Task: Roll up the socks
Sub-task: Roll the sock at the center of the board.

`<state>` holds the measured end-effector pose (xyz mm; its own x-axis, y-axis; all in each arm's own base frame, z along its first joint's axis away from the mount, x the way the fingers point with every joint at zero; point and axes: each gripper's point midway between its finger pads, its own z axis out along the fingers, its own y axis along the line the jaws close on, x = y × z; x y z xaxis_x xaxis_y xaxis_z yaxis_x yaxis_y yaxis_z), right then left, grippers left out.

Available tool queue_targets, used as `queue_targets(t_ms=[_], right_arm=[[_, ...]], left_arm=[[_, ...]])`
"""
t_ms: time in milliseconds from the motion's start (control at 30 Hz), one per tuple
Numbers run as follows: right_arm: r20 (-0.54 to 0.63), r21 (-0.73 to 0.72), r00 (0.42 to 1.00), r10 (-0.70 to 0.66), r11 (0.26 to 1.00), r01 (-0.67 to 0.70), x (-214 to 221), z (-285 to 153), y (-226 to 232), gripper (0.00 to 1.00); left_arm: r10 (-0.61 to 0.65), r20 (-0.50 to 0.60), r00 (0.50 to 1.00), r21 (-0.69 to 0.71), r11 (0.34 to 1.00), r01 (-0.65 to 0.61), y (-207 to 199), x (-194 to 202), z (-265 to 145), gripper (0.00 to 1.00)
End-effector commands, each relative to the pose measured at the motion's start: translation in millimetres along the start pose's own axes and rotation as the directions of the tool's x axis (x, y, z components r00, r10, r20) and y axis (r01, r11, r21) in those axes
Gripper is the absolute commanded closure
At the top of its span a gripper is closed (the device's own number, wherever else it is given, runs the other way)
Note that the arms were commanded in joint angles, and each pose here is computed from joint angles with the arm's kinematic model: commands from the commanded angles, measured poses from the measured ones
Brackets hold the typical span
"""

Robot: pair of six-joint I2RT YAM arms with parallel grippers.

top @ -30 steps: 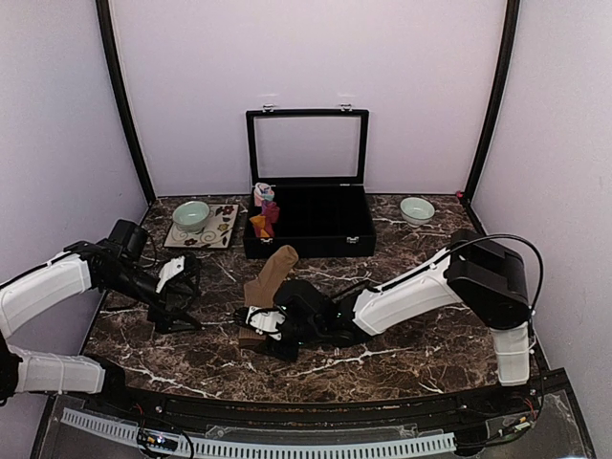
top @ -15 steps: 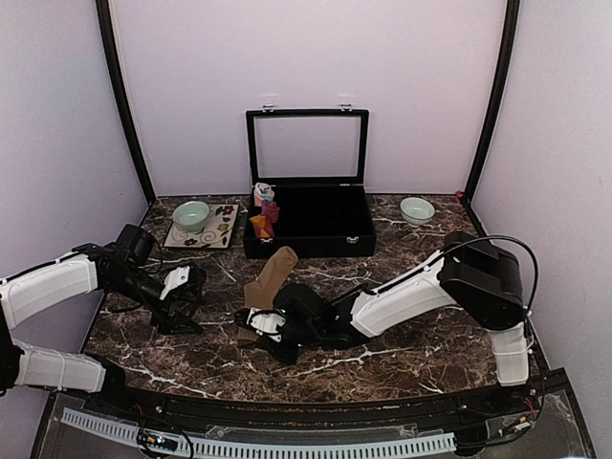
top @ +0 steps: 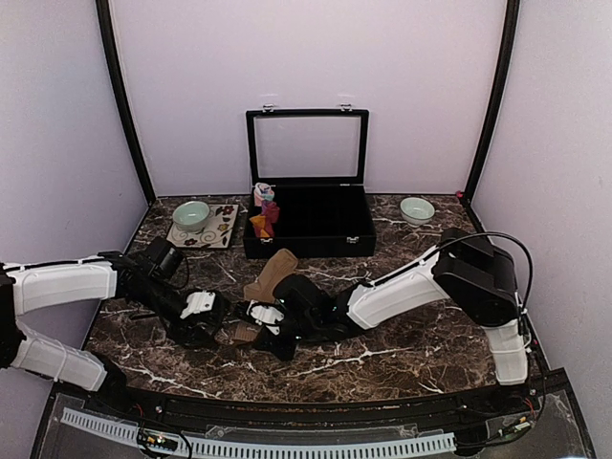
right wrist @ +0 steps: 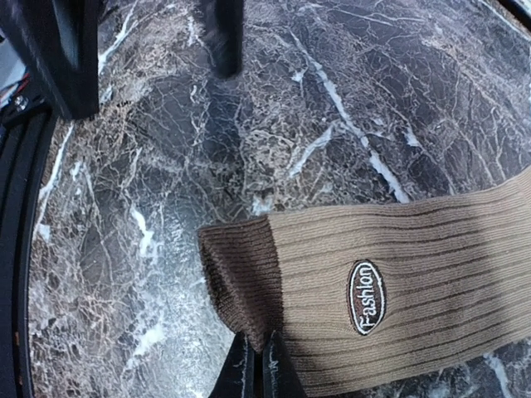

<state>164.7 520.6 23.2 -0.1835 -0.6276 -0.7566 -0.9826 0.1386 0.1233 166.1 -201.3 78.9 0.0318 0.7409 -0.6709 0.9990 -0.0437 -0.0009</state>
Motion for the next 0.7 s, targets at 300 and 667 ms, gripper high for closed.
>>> queue_targets(t_ms=[300, 667], right_arm=[[-0.097, -0.120, 0.960, 0.261, 0.955, -0.272, 37, 10, -7, 1.00], [-0.110, -0.120, 0.944, 0.309, 0.939, -0.322, 39, 14, -12, 1.00]], left_arm=[[0.196, -0.134, 0.971, -0.104, 0.972, -0.210, 19, 5, 39, 0.61], [0.233, -0.180, 0.956, -0.139, 0.956, -0.259, 22, 14, 54, 0.63]])
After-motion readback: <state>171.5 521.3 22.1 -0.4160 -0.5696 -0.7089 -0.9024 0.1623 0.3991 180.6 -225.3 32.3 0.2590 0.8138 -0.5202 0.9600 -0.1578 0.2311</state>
